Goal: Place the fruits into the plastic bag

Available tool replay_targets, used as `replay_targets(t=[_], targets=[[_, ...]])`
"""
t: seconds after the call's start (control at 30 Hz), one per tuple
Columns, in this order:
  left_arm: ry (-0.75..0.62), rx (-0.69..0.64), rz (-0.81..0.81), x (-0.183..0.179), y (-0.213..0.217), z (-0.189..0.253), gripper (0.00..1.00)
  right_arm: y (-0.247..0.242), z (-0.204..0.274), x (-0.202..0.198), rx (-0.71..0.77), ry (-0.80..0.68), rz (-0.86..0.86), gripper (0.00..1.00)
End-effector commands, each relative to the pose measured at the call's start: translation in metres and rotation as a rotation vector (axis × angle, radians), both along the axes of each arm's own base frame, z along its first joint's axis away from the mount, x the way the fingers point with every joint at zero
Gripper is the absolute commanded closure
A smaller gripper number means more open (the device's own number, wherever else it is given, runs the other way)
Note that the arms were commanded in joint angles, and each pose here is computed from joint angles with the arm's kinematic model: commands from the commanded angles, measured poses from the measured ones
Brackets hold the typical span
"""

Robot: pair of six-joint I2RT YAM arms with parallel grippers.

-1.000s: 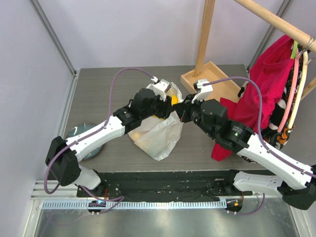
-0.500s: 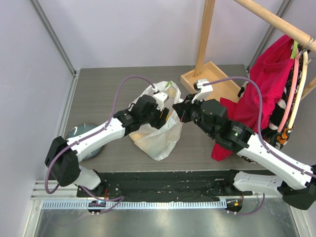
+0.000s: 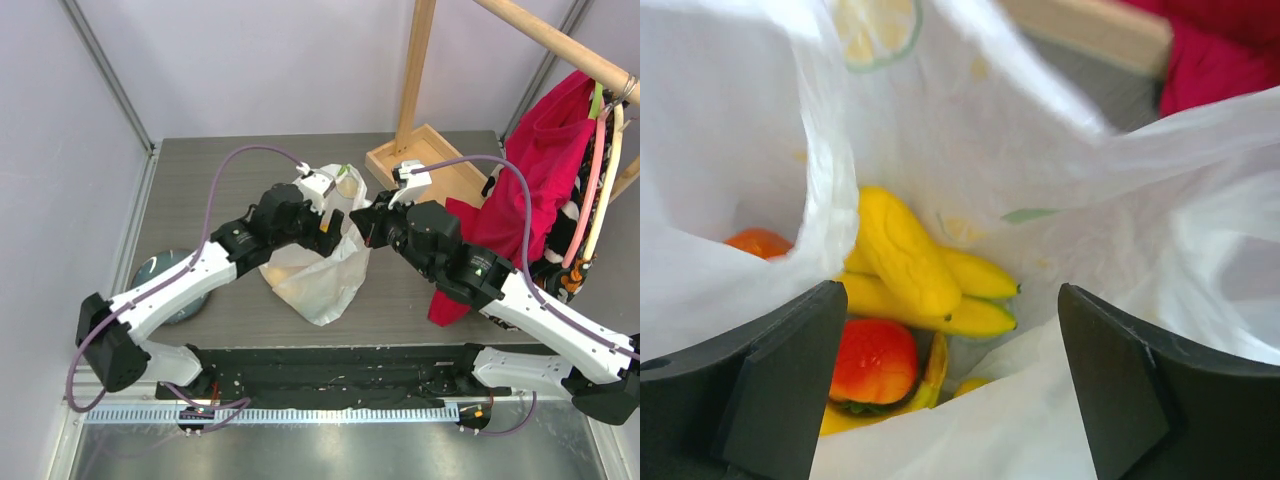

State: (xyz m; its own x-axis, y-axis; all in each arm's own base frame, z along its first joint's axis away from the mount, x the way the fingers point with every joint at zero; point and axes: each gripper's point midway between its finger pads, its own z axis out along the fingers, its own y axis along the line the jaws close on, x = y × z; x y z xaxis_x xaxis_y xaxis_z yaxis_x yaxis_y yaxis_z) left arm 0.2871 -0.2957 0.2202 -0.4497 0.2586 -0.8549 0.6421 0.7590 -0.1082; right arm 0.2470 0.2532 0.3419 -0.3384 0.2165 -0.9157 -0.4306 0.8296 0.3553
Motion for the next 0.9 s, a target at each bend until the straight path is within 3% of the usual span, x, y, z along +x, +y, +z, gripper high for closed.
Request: replay_targets(t=[0.0,0.1,0.3,0.47,0.63,0.73,0.77,0.83,0.87], targets=[[-0.167,-0.190,-0.017,-0.006,0.000,0.099,0.07,-0.009,0.032,0.001,0.069,-0.060,-0.032,0.99],[-0.225,-0.230,-0.035,-0.014,0.007,0.128,0.04,-0.009,0.032,0.001,0.068,-0.059,-0.032,0.99],[-0.361,-0.097,0.216,0.010,0.063,0.143,0.01,-0.009,0.032,0.001,0.068,-0.057,-0.033,0.99],[-0.355,0.021,0.213,0.018,0.066,0.122,0.01,-0.007,0.029,0.002,0.063,-0.050,-0.032,0.99],[-0.246,0.203,0.246,0.034,0.066,0.071,0.04,-0.004,0.022,0.004,0.053,-0.037,-0.030,0.99],[-0.188,0.186,0.251,0.041,0.062,0.058,0.29,0.000,0.015,0.006,0.037,-0.026,-0.025,0.99],[-0.167,0.163,0.279,0.047,0.068,0.056,0.52,0.001,0.013,0.008,0.030,-0.024,-0.026,0.99],[-0.135,0.093,0.276,0.053,0.067,0.055,0.71,0.004,0.007,0.018,0.006,-0.014,-0.025,0.99],[-0.101,0.039,0.325,0.063,0.079,0.055,0.87,0.004,0.005,0.023,0.000,-0.010,-0.024,0.99]])
